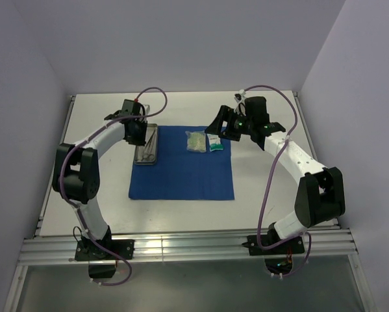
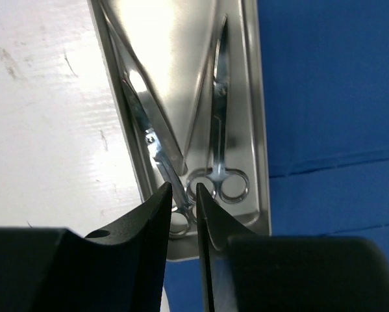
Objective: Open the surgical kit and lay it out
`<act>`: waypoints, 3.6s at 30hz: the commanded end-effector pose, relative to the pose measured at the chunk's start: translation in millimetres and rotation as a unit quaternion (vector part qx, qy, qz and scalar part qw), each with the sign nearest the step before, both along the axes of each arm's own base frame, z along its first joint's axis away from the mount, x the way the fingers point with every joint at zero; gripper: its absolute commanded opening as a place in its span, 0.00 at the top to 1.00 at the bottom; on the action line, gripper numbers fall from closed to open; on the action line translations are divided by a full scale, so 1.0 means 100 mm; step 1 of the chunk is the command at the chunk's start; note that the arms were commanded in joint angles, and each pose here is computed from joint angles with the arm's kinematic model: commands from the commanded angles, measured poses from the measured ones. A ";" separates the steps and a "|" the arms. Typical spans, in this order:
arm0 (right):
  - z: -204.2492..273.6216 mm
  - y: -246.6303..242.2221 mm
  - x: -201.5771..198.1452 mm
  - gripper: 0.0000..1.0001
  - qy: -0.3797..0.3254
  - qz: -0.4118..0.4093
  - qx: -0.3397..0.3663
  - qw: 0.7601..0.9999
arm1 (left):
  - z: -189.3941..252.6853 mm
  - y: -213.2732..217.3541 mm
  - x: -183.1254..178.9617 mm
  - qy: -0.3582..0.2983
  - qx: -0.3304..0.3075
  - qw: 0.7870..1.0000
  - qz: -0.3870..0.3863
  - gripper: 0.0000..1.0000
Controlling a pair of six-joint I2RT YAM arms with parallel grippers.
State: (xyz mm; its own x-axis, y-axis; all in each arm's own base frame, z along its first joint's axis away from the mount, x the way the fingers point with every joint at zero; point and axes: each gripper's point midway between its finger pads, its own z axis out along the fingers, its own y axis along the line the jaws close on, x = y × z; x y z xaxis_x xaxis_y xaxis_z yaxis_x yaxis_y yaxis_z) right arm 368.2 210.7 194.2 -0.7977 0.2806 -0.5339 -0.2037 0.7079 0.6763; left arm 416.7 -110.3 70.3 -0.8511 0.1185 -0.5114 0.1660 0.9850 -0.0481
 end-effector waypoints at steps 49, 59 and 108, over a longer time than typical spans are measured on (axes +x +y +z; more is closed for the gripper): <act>0.01 -0.02 0.03 0.17 -0.012 0.003 -0.015 1.000 | -0.41 -0.04 -0.14 0.026 0.058 0.998 0.002 0.72; 0.02 -0.04 0.04 0.18 -0.013 0.000 -0.017 1.000 | -0.52 -0.05 -0.14 0.051 0.055 0.997 0.013 0.87; 0.13 0.14 0.09 0.23 -0.021 0.017 0.003 1.000 | -0.20 0.08 -0.21 0.011 0.042 0.999 0.009 0.99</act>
State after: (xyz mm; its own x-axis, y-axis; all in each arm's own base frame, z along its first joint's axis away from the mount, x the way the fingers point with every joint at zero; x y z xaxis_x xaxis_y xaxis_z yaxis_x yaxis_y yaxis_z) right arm 370.9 220.5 187.0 -0.8145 0.2667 -0.5152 -0.2001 0.7045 0.6809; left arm 387.0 -103.6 54.5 -0.8731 0.1574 -0.4615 0.1593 0.9866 0.0351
